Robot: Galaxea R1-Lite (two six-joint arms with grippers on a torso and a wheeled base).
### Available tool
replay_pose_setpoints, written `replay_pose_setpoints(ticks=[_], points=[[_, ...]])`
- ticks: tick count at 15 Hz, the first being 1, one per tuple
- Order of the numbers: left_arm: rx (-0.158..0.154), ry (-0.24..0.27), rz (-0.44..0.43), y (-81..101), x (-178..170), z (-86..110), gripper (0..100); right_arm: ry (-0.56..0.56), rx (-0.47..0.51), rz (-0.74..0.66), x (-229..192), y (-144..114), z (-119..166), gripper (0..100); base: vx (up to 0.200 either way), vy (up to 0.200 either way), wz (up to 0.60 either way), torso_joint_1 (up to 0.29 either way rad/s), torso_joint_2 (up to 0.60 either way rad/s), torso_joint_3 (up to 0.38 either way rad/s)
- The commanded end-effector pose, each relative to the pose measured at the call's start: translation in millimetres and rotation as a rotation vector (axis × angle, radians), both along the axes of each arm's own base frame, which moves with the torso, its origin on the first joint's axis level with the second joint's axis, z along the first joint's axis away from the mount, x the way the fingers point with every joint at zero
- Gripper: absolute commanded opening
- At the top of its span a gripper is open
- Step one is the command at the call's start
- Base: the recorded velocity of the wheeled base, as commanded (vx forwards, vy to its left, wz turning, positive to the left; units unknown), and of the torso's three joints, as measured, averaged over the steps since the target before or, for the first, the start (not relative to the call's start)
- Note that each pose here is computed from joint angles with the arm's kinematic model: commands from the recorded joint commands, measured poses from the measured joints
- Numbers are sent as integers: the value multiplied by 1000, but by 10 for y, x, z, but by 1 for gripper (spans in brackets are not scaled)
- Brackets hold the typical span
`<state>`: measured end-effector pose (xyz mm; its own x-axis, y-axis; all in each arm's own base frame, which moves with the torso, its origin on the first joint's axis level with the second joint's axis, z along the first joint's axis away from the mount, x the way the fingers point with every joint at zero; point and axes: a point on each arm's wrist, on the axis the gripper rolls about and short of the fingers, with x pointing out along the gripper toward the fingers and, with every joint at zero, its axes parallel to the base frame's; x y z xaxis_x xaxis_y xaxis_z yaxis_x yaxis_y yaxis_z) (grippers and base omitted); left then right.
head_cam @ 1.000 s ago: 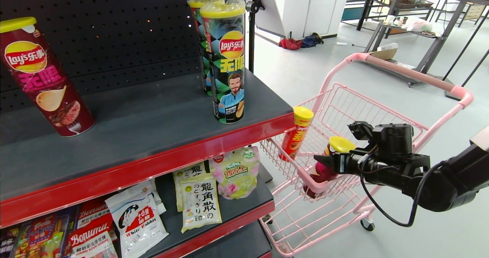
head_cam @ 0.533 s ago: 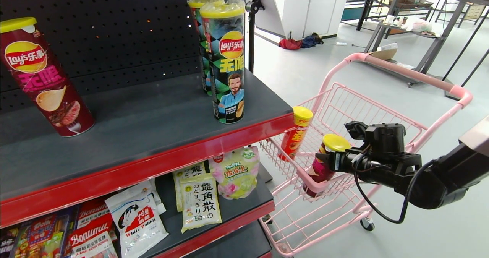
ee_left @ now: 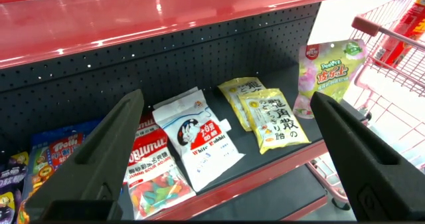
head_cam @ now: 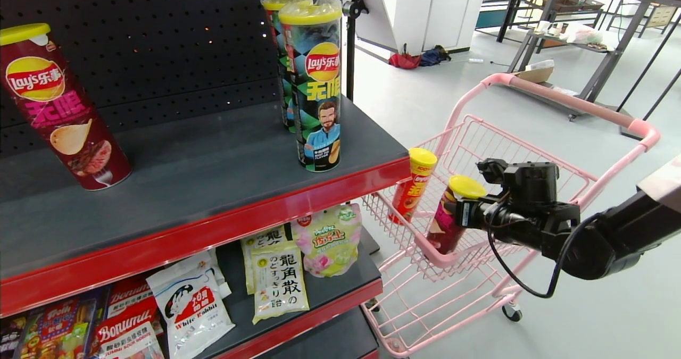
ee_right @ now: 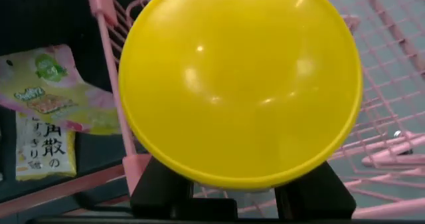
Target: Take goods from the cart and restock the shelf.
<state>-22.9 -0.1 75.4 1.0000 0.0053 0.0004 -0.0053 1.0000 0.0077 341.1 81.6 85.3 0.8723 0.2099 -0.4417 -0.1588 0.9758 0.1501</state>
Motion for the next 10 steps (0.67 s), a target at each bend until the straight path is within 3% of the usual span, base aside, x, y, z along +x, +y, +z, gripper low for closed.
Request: replay_pose_setpoints(ticks=[1,6,10], points=[[0,0,1,0,1,1,100,-152,-10,-1,61,-11,625,0,0,0,0,0,0,0],[0,2,1,0,1,-1,100,-263,-75,-23,-506,-153,1543,0,0,0,0,0,0,0],[0,2,1,0,1,-1,100,-219,-125,-18,-1790,-455,1858,0,0,0,0,0,0,0]])
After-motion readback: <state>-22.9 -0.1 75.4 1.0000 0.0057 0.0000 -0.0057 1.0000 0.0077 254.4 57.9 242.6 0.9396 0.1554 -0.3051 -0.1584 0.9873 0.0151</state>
